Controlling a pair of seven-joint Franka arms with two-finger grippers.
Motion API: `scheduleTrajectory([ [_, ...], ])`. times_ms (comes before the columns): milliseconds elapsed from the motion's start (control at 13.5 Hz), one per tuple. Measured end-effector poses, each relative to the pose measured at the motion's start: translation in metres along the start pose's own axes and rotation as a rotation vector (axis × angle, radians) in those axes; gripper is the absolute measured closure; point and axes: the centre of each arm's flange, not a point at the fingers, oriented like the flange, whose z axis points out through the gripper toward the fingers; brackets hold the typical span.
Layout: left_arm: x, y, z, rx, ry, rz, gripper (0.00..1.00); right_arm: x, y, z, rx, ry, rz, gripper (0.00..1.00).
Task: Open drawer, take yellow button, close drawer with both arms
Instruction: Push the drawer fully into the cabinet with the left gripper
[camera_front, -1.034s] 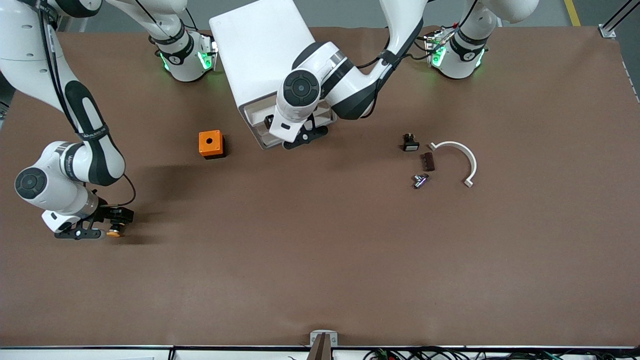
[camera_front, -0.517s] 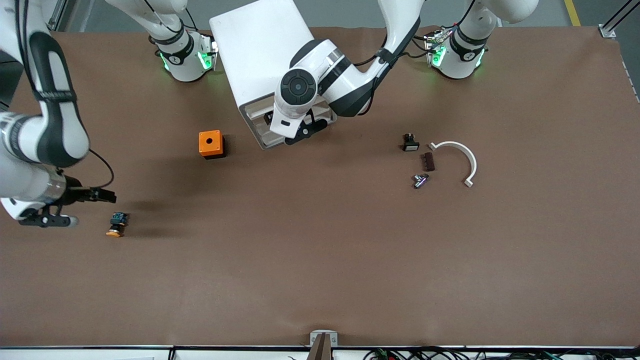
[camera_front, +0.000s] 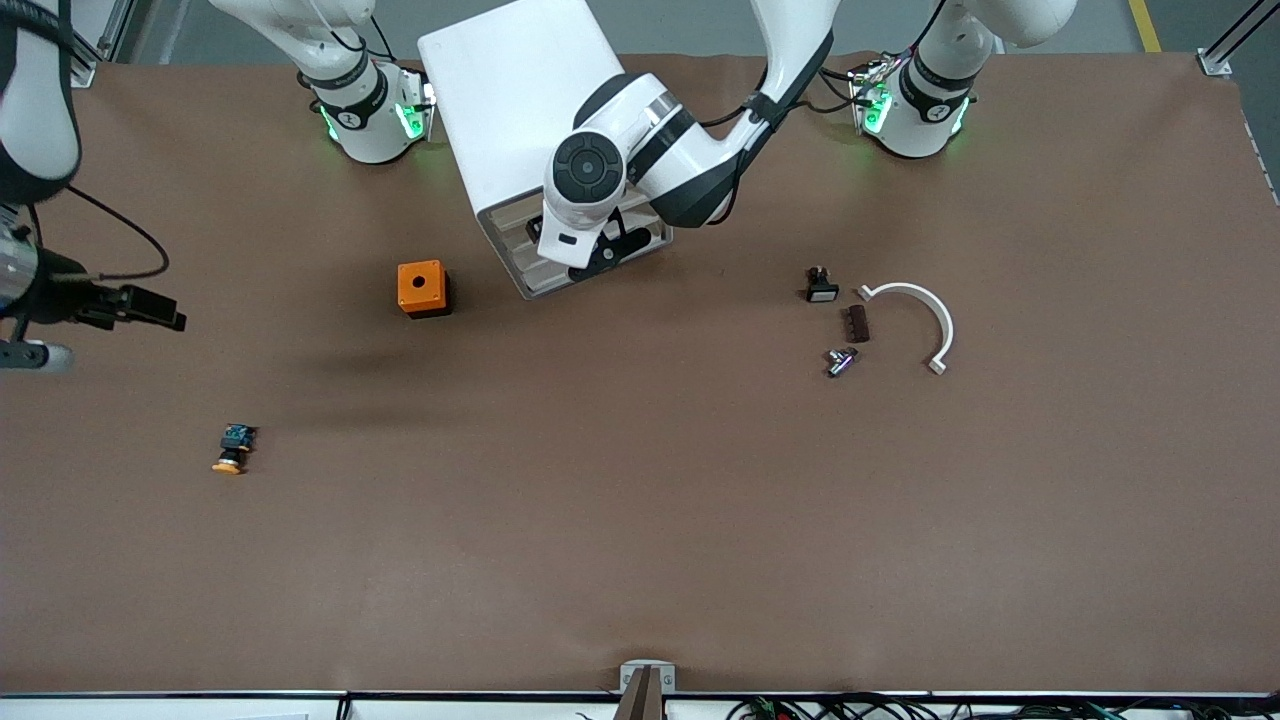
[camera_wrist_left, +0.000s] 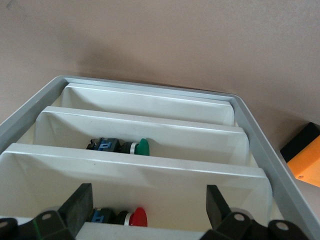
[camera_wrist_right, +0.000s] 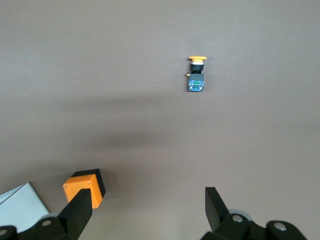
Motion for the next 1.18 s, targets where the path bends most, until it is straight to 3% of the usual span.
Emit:
scheduleTrajectory([
  [591, 0.01, 0.0, -0.008, -0.019, 0.001, 0.027, 0.0, -0.002, -0.034, -0.038, -0.008, 0.011, -0.022, 0.0],
  [886, 0.066, -0.009, -0.06, -0.095, 0.027, 0.054, 0.0, 0.0, -0.035, -0.037, -0.009, 0.008, -0.015, 0.0],
  [1182, 0.123, -0.033, -0.125, -0.159, 0.092, 0.166, 0.0, 0.0, -0.039, -0.04, -0.01, 0.012, 0.083, 0.0],
])
